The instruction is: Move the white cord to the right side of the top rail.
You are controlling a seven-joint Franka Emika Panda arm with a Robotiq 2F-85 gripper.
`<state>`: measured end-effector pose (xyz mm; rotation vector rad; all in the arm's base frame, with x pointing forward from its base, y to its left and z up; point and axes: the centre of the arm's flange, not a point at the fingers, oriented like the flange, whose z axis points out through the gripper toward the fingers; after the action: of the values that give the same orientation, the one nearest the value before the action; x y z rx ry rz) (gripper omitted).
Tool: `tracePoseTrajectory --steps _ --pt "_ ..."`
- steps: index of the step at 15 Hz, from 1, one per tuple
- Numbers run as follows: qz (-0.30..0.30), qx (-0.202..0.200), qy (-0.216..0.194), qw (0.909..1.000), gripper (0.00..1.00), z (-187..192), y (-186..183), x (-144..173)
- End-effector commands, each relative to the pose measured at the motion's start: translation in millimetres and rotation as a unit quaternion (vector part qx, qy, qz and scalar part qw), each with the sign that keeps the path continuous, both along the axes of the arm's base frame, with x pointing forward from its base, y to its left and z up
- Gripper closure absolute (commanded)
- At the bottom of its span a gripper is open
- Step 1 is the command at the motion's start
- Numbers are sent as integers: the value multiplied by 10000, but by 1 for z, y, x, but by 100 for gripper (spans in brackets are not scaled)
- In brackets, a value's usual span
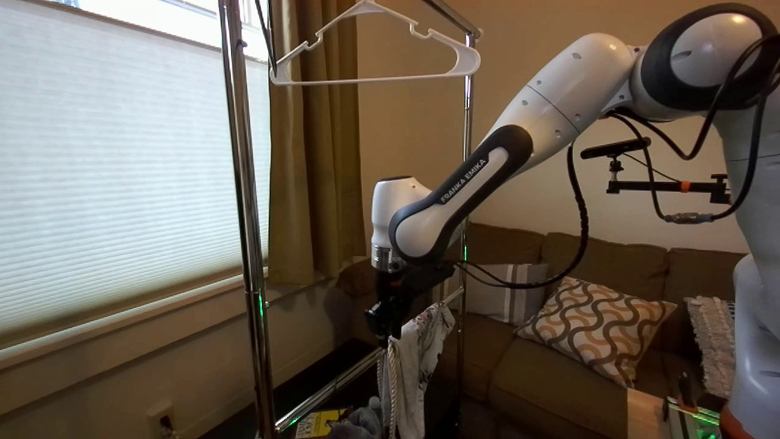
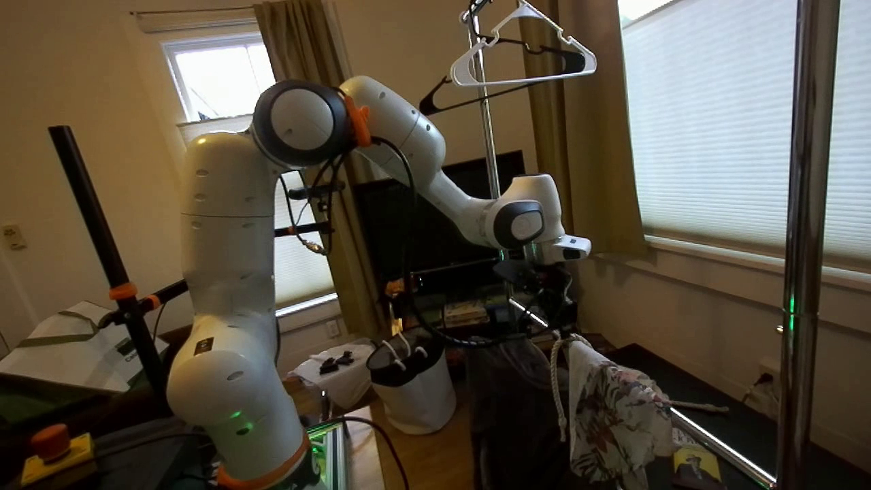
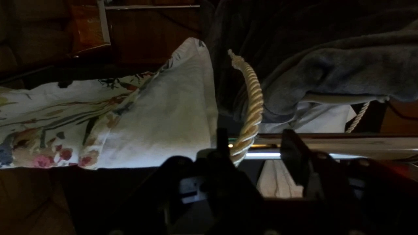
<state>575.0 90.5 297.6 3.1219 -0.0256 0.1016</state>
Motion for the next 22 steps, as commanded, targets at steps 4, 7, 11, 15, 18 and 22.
tracePoseTrajectory --steps 4,7,11,15,18,22 --pt "-229 127 72 9996 56 -21 3 19" --pt "-258 108 27 9996 78 -19 4 19" --pt "-259 88 -58 9996 100 -12 5 18" --pt "-158 220 -421 9987 97 4 5 7" --pt "-294 376 -1418 9887 97 41 -9 -13" --pt "-1179 451 -2227 9667 97 65 -50 -68"
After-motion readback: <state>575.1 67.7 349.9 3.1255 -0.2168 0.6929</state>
